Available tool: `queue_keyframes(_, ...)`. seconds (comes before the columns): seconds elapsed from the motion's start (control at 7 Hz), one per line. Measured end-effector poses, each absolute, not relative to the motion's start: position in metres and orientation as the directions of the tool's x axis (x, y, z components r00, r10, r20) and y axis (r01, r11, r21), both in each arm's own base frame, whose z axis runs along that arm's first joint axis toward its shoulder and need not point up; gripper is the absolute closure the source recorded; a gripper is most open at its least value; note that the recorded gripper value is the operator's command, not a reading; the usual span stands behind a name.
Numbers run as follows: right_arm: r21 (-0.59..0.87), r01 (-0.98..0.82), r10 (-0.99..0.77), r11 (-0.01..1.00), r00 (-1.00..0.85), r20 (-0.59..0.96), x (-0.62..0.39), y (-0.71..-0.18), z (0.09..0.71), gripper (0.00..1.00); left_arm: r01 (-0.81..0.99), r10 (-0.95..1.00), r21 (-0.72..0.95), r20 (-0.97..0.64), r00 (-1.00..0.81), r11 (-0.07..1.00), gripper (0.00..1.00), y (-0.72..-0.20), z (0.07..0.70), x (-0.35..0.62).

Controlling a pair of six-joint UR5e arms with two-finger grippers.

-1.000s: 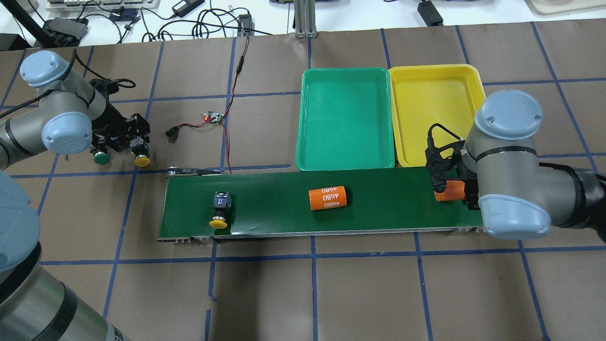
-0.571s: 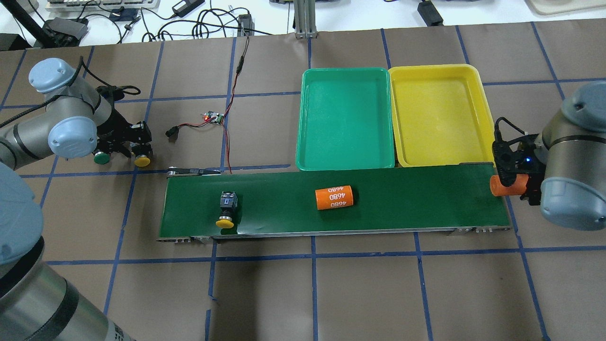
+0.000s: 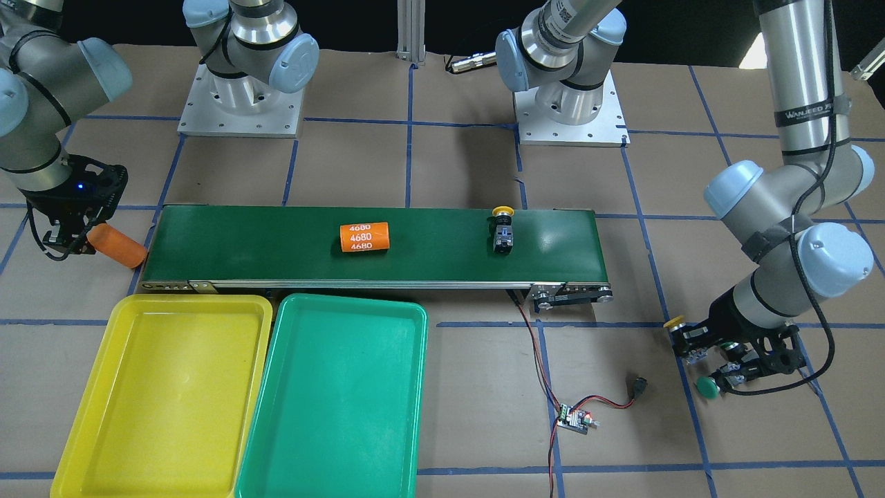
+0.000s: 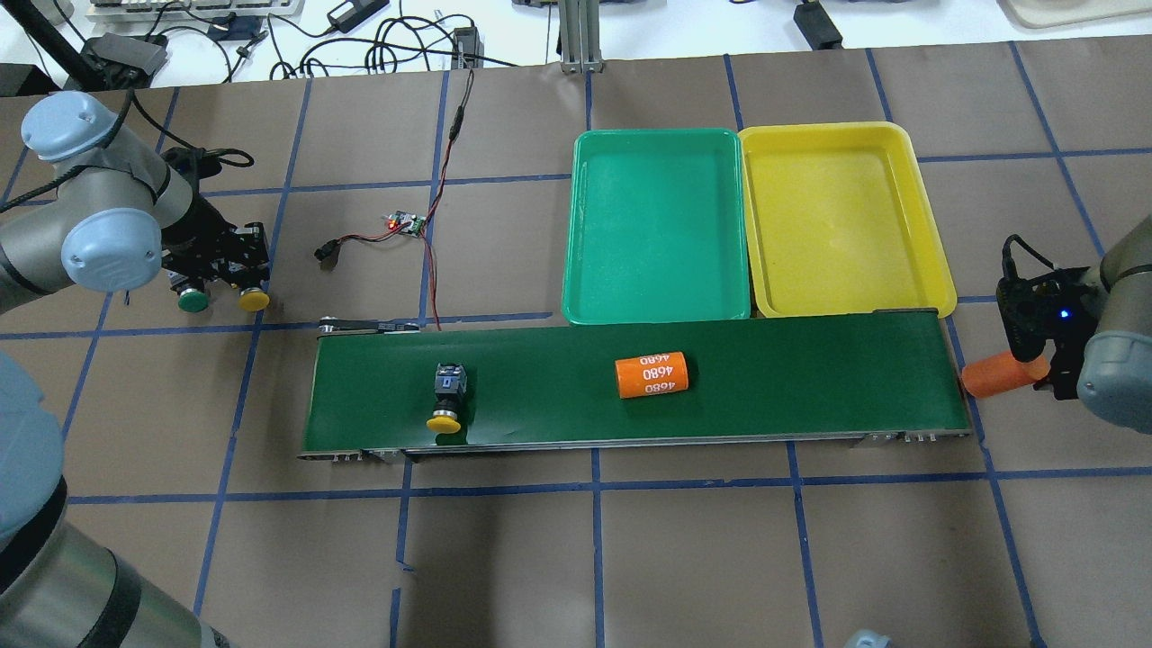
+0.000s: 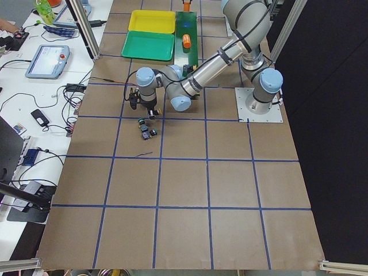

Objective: Sort buttons by color to trays
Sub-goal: 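Place yellow button on conveyor with left gripper while right gripper returns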

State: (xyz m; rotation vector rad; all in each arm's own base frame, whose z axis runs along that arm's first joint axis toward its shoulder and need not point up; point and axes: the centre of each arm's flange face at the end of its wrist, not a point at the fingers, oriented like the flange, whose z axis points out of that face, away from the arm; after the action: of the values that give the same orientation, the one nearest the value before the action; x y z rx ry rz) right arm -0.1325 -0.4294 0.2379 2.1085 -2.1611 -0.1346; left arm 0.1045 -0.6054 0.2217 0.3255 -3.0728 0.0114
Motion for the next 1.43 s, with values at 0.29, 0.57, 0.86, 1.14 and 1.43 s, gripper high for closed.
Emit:
queue_keyframes(0.29, 0.132, -0.991, -0.999, 0.02, -0.014, 0.043, -0.129, -0.43, 0.241, 0.0, -0.133, -0.134, 0.014, 0.1, -0.986, 0.991, 1.0, -0.576, 0.281, 0.043)
queue_keyframes(0.57, 0.134, -0.991, -0.996, -0.013, 0.025, 0.087, -0.109, -0.432, 0.258, 0.0, 0.011, 0.006, 0.036, 0.141, -0.99, 0.999, 1.0, -0.529, 0.286, -0.023)
queue_keyframes(0.86, 0.139, -0.986, -0.986, -0.089, 0.107, 0.127, -0.067, -0.436, 0.274, 0.0, 0.097, 0.084, 0.071, 0.17, -0.982, 0.993, 1.0, -0.487, 0.268, -0.049)
queue_keyframes(1.14, 0.121, -0.981, -0.974, -0.154, 0.172, 0.151, -0.021, -0.44, 0.279, 0.0, 0.173, 0.155, 0.087, 0.185, -0.971, 0.981, 0.0, -0.468, 0.256, -0.056)
queue_keyframes(1.43, 0.088, -0.98, -0.968, -0.179, 0.191, 0.163, 0.022, -0.44, 0.278, 0.0, 0.183, 0.165, 0.086, 0.186, -0.969, 0.979, 0.0, -0.466, 0.256, -0.056)
